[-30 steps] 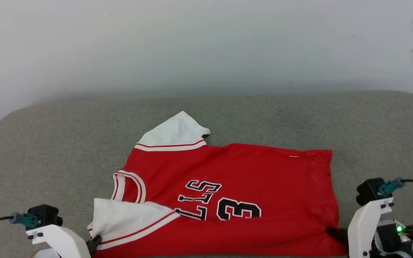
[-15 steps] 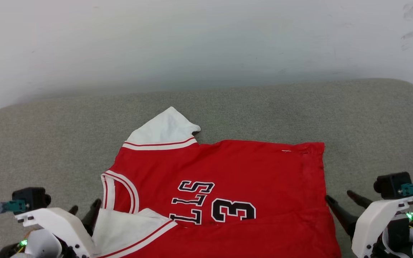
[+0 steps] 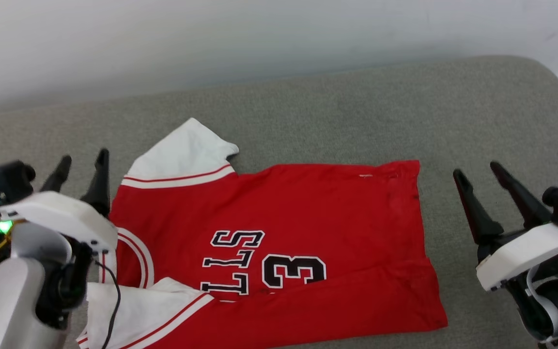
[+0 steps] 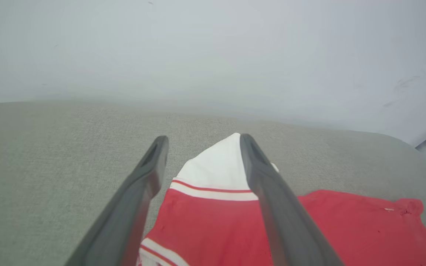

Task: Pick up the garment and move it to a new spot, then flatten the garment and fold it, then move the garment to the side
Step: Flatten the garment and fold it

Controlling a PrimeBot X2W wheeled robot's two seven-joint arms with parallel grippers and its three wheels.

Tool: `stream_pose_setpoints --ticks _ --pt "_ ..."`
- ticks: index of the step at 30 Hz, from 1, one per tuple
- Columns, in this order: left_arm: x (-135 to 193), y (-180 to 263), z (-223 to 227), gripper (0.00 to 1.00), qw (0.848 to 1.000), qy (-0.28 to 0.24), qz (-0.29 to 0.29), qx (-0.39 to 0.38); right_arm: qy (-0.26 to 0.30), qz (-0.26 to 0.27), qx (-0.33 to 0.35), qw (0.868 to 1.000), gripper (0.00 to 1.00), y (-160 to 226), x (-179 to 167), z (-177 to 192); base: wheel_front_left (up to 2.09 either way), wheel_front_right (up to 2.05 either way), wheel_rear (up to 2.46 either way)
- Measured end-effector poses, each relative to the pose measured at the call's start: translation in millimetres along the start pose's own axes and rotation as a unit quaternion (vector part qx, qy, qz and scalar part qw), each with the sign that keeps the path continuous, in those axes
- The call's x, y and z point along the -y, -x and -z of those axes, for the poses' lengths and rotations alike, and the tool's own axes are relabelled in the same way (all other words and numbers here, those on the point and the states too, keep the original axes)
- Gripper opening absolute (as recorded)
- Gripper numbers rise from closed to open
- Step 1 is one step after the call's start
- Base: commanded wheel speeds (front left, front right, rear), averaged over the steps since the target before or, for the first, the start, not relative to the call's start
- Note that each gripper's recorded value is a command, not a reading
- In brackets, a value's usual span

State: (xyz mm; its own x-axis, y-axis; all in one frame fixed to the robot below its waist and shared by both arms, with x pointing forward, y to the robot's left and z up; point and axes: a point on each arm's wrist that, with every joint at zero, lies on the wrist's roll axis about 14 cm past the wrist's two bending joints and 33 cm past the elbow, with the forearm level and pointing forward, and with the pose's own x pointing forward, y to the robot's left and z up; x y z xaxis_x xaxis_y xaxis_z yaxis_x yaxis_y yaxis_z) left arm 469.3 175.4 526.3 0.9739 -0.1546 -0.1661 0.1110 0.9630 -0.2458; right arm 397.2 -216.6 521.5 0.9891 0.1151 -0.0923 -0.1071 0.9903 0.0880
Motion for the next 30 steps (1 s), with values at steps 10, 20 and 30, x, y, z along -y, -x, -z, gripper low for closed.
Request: stream_pose_setpoints --ticks 10,20,30 --pt "11 -106 12 1.00 0.998 0.001 0.044 -0.038 0.012 0.015 0.030 0.999 1.00 -43 13 -7 0.00 0.00 0.00" --pt "40 -163 65 1.00 0.958 -0.047 0.127 -0.254 0.018 0.040 -0.003 0.999 1.00 -46 30 16 0.00 0.00 0.00" --pt "8 -163 136 1.00 0.882 -0.086 0.090 -0.455 -0.001 0.066 -0.042 0.997 1.00 -40 43 48 0.00 0.00 0.00"
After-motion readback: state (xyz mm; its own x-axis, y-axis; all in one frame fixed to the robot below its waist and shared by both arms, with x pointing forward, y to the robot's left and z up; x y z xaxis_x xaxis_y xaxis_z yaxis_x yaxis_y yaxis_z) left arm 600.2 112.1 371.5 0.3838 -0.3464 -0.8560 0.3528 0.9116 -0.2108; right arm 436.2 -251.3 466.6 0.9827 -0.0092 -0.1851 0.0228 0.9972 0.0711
